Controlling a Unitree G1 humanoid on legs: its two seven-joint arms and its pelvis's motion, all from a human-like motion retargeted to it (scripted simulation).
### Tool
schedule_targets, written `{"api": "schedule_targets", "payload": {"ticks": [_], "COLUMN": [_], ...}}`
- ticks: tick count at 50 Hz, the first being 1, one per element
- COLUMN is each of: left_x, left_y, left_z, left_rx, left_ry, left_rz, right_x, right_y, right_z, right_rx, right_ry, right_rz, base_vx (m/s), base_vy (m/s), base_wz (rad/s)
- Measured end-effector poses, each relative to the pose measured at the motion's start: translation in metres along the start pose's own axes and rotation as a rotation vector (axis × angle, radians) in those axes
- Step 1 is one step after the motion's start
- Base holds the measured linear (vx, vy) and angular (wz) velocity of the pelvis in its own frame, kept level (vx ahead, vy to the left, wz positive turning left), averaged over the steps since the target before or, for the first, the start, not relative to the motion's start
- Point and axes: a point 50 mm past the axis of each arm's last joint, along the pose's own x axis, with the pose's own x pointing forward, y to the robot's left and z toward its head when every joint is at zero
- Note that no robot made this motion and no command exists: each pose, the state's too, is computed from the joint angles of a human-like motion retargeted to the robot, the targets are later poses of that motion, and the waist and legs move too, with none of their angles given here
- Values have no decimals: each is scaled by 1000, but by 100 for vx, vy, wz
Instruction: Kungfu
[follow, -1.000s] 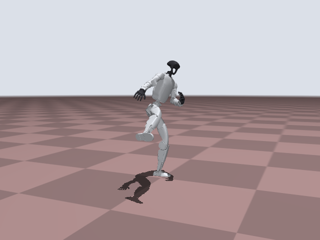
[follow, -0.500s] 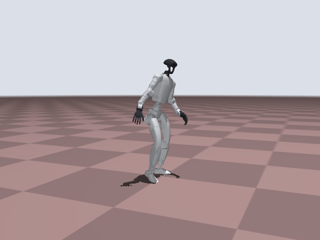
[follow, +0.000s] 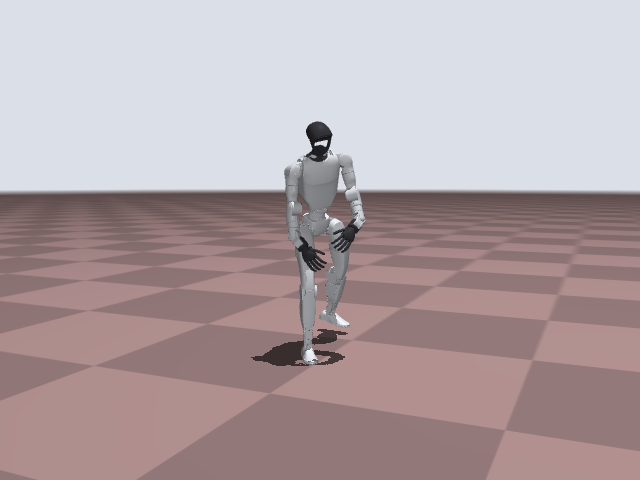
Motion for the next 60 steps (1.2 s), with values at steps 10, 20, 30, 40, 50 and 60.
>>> {"api": "schedule_targets", "payload": {"ticks": [10,20,30,40,50,60], "left_x": [30,-14,-104,-111,-100,-89], "left_y": [8,10,30,31,25,41], "left_z": [11,-3,35,35,18,25], "left_rx": [487,385,638,992,763,593], "left_ry": [111,240,244,332,286,160], "left_rz": [-105,-59,204,256,285,364], "right_x": [13,18,-5,0,16,18], "right_y": [-32,-8,65,40,52,29], "right_z": [32,74,166,170,142,111], "right_rx": [275,304,571,712,704,796], "right_ry": [-149,-312,-650,-669,-459,-430], "right_rz": [-7,204,365,235,302,213], "base_vx": [0,3,10,0,3,15], "base_vy": [-3,7,16,9,-9,-42], "base_wz": [34,31,15,3,-58,-55]}}
